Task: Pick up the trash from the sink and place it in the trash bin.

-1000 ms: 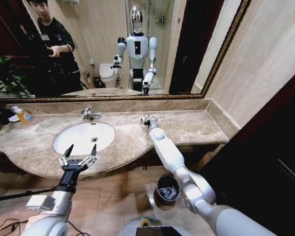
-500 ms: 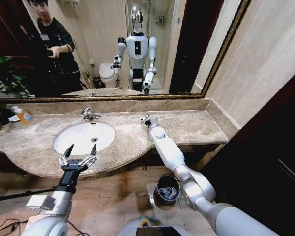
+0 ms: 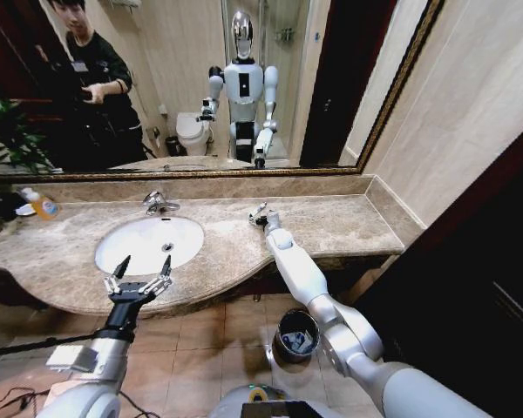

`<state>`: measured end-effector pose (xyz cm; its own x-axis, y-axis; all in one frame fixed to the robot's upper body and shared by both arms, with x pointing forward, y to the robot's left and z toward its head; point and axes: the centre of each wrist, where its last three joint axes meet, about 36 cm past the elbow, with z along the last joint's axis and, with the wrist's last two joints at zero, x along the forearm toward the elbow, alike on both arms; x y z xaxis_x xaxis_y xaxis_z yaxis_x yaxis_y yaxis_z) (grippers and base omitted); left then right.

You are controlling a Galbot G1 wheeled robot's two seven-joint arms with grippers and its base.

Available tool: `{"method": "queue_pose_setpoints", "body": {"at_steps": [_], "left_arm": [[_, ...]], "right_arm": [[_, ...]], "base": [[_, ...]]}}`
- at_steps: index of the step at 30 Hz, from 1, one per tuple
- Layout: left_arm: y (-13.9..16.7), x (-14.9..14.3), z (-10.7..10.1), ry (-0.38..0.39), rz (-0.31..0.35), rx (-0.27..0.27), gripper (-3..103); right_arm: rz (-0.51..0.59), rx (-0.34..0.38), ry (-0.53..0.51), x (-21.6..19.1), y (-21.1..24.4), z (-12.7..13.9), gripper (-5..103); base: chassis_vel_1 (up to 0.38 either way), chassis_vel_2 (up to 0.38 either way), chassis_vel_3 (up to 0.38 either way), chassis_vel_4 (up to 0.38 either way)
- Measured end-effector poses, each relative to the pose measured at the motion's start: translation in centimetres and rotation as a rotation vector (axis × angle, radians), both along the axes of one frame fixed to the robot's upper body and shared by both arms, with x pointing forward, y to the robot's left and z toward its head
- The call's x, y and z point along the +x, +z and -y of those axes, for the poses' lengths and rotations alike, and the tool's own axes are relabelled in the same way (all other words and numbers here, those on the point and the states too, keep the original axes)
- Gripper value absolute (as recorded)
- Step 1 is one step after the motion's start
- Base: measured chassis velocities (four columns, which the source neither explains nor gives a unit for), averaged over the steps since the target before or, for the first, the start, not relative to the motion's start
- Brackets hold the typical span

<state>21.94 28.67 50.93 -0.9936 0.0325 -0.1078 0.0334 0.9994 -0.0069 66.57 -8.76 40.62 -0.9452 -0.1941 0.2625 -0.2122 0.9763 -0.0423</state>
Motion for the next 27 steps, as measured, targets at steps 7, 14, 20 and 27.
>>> {"method": "queue_pose_setpoints", "body": {"at_steps": [7, 14, 20, 27], "left_arm": [[0.00, 0.00, 0.00, 0.000, 0.000, 0.000, 100], [0.00, 0.00, 0.00, 0.000, 0.000, 0.000, 100], [0.00, 0.00, 0.00, 0.000, 0.000, 0.000, 100], [0.00, 0.00, 0.00, 0.000, 0.000, 0.000, 100]], "right_arm": [[0.004, 0.010, 0.009, -0.28, 0.07, -0.12, 68], [0.002, 0.026, 0.031, -0.68, -0.08, -0.21, 46], [-0.002, 0.038, 0.043, -0.89, -0.23, -0.20, 19], [-0.003, 0.043, 0.046, -1.02, -0.29, -0.21, 1]], "base": [[0.000, 0.000, 0.000, 0.000], [0.000, 0.000, 0.000, 0.000], [0.000, 0.000, 0.000, 0.000], [0.000, 0.000, 0.000, 0.000]]}}
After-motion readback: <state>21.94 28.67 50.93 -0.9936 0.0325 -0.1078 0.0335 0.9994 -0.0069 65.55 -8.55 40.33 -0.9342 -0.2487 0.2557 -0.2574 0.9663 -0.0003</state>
